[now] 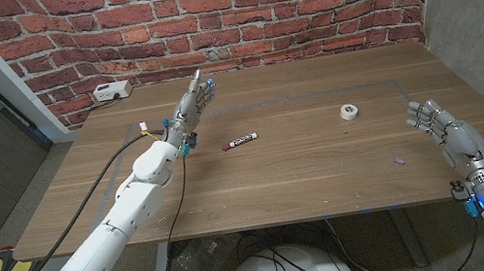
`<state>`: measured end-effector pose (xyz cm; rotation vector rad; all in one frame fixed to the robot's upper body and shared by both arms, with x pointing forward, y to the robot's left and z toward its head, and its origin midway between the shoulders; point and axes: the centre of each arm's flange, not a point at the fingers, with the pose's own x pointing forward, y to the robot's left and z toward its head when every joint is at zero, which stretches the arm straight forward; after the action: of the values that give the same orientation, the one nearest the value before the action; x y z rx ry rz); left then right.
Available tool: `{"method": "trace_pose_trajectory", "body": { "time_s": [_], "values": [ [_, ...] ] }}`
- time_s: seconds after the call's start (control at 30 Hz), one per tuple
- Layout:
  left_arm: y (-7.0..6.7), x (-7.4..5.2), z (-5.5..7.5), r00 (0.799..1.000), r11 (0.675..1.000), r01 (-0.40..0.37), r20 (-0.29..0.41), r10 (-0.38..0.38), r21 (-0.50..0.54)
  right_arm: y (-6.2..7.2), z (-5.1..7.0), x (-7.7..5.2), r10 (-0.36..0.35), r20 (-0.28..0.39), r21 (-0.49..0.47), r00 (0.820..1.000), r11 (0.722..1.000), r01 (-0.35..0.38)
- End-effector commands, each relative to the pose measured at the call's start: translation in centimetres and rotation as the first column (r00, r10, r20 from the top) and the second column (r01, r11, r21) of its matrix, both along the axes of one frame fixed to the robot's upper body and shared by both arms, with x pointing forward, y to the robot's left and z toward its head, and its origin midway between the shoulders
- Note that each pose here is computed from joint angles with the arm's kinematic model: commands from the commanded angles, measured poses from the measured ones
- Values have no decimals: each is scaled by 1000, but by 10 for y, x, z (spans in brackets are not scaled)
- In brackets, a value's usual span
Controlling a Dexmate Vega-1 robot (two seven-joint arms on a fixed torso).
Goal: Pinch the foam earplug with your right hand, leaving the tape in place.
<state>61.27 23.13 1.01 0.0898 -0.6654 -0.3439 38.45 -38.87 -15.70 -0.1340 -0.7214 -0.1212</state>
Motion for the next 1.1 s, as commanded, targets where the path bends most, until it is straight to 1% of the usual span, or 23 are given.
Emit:
{"method": "trace_pose_trajectory", "body": {
  "time_s": [0.03,0.2,0.27,0.33,0.37,0.43,0.57,0.83,0.97,1.1],
  "values": [
    [-4,-4,3,1000,1000,-7,11,7,9,-2,-19,-8,-152,-32,-75,988,986,149],
    [-5,-5,4,1000,1000,-7,18,6,11,0,-25,-6,-168,-33,-97,985,982,164],
    [-5,-6,5,1000,1000,-7,22,7,12,1,-26,-5,-184,-29,-106,982,978,180],
    [-6,-7,6,1000,1000,-8,27,7,15,3,-26,-6,-217,-16,-127,976,969,213],
    [-6,-7,6,1000,1000,-8,27,7,15,3,-26,-6,-218,-15,-127,976,968,215],
    [-6,-7,7,999,1000,-9,31,9,15,4,-26,-7,-255,-4,-149,967,956,251],
    [-7,-8,7,999,1000,-11,35,10,15,5,-25,-7,-302,5,-193,953,935,297],
    [-7,-9,7,999,1000,-11,38,11,14,8,-25,-8,-372,21,-258,928,895,365],
    [-8,-8,7,999,1000,-9,39,8,11,10,-24,-9,-401,30,-300,916,870,391],
    [-9,-8,7,999,1000,-7,41,6,13,12,-23,-9,-438,42,-350,898,836,424]
  ]
}}
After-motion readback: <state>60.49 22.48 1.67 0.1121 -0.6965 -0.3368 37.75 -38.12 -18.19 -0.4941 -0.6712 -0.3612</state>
